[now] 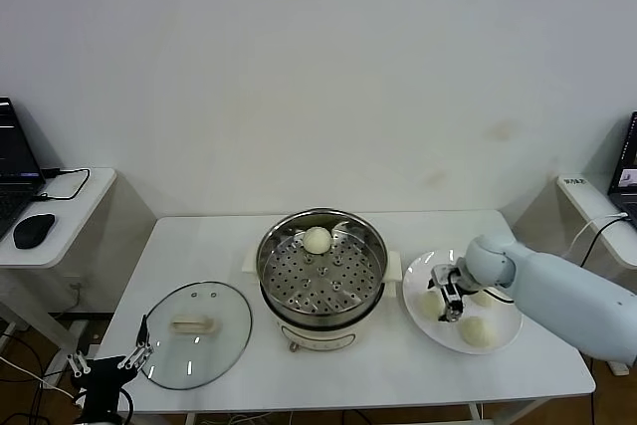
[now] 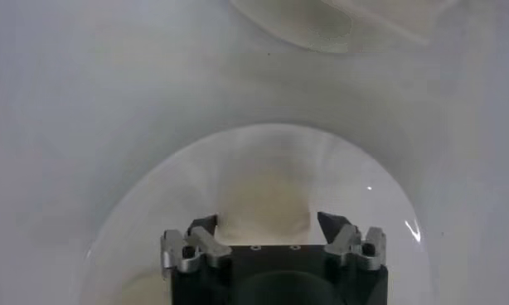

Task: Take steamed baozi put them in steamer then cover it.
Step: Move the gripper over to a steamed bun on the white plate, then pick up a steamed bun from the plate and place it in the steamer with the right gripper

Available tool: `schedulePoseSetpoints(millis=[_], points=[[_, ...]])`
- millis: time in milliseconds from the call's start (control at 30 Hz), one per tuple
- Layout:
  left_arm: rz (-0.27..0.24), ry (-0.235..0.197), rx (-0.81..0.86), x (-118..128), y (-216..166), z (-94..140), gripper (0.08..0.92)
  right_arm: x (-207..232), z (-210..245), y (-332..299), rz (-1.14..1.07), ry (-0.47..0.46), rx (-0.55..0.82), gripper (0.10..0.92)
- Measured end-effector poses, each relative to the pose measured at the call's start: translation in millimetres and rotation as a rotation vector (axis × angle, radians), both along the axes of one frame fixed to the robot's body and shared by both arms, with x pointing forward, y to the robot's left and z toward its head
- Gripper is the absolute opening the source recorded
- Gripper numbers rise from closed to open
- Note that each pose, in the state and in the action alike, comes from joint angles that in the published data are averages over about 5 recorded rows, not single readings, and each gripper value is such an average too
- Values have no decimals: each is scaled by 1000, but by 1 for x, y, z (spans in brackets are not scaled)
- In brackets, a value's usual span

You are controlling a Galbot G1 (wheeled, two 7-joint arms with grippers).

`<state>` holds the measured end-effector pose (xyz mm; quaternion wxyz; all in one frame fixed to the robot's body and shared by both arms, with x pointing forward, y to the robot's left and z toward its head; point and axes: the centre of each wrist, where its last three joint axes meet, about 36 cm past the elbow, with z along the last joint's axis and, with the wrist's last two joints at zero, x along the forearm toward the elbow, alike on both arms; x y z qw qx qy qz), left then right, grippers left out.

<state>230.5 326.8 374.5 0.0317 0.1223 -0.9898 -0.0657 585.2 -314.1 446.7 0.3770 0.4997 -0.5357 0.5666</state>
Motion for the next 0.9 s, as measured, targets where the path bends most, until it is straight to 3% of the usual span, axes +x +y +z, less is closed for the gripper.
schedulePoseSetpoints(millis=[400, 667, 900], points=[[-1, -6, 0, 1, 0, 1, 823, 6, 39, -11, -5, -3, 8, 646], [-15, -20, -4, 6, -3, 4, 823, 18, 118, -9, -5, -67, 40, 646], [-28, -28, -10, 10, -6, 5, 823, 23, 198, 30, 41, -137, 97, 653]])
